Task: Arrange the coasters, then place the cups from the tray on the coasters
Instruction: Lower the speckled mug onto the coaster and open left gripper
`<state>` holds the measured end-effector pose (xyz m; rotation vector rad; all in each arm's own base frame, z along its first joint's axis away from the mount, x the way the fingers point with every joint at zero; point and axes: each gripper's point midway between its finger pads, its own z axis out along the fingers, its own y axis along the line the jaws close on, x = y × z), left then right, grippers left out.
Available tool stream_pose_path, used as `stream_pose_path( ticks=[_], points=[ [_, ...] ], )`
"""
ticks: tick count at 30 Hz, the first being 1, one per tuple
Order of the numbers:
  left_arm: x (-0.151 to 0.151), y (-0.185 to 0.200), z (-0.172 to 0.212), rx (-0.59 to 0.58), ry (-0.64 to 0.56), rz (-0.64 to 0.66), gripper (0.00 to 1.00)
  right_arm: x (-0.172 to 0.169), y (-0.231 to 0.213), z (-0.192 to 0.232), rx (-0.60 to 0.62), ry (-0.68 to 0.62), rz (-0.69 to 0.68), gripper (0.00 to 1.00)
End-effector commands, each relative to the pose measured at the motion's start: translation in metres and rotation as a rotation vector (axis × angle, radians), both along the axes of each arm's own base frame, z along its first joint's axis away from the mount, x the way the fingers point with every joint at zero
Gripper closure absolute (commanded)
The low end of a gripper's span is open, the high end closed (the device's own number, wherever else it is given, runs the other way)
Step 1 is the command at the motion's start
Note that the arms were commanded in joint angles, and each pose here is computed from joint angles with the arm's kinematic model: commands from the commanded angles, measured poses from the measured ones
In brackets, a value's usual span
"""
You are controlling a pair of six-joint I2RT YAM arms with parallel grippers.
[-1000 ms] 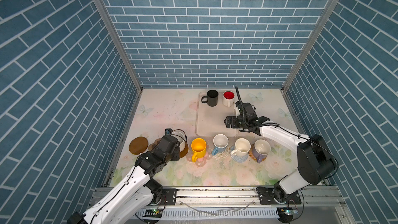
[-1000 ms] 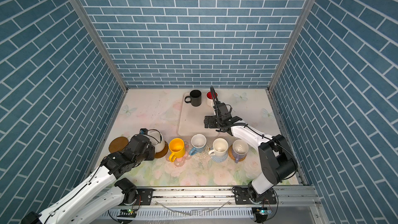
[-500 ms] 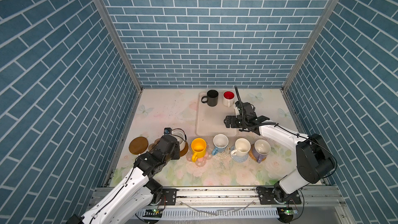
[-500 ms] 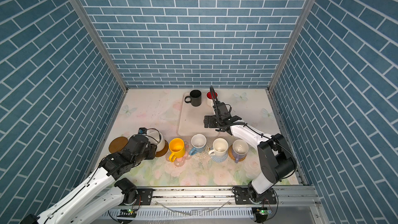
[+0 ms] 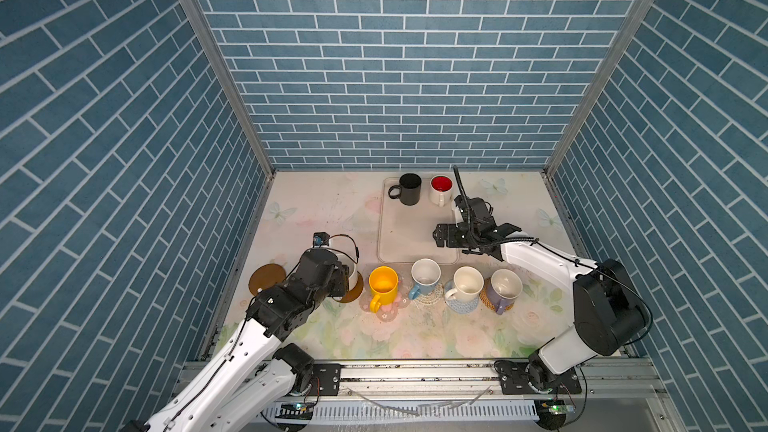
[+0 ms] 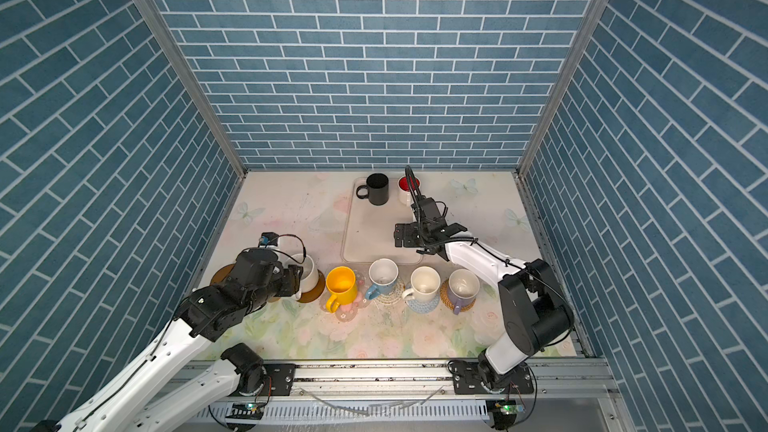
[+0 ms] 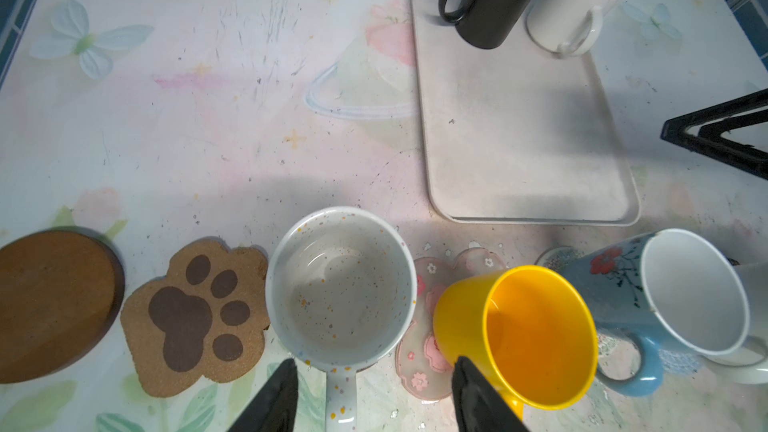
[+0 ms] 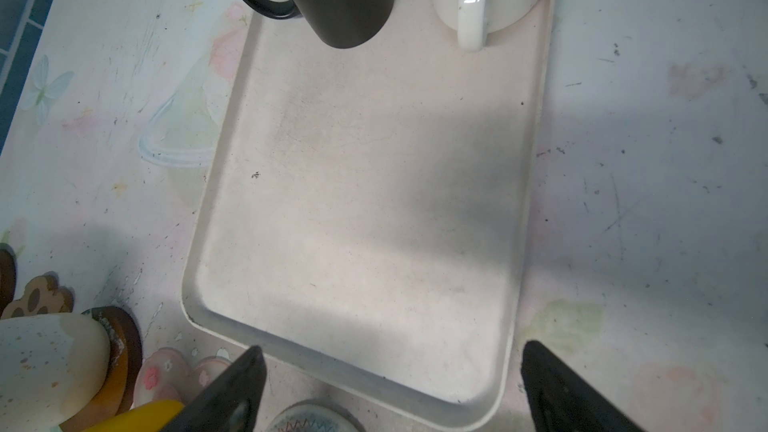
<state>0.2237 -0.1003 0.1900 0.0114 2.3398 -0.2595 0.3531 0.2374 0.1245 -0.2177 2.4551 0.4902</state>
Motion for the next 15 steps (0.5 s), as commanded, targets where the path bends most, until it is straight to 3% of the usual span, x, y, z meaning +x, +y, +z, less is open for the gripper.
stream_pose_path(
  ticks=[1, 7, 15],
  points=[
    [0.002, -0.005, 0.018, 0.03, -0.013, -0.057, 0.38, 0.007, 0.0, 0.044, 0.015, -0.097, -0.003, 0.04],
    [0.021, -0.032, 0.045, 0.021, -0.006, -0.142, 0.38, 0.008, -0.01, 0.058, 0.039, -0.12, -0.032, 0.04],
    [0.072, -0.07, 0.062, 0.058, 0.004, -0.198, 0.38, 0.02, -0.058, 0.06, 0.177, -0.086, -0.172, 0.07]
  ],
)
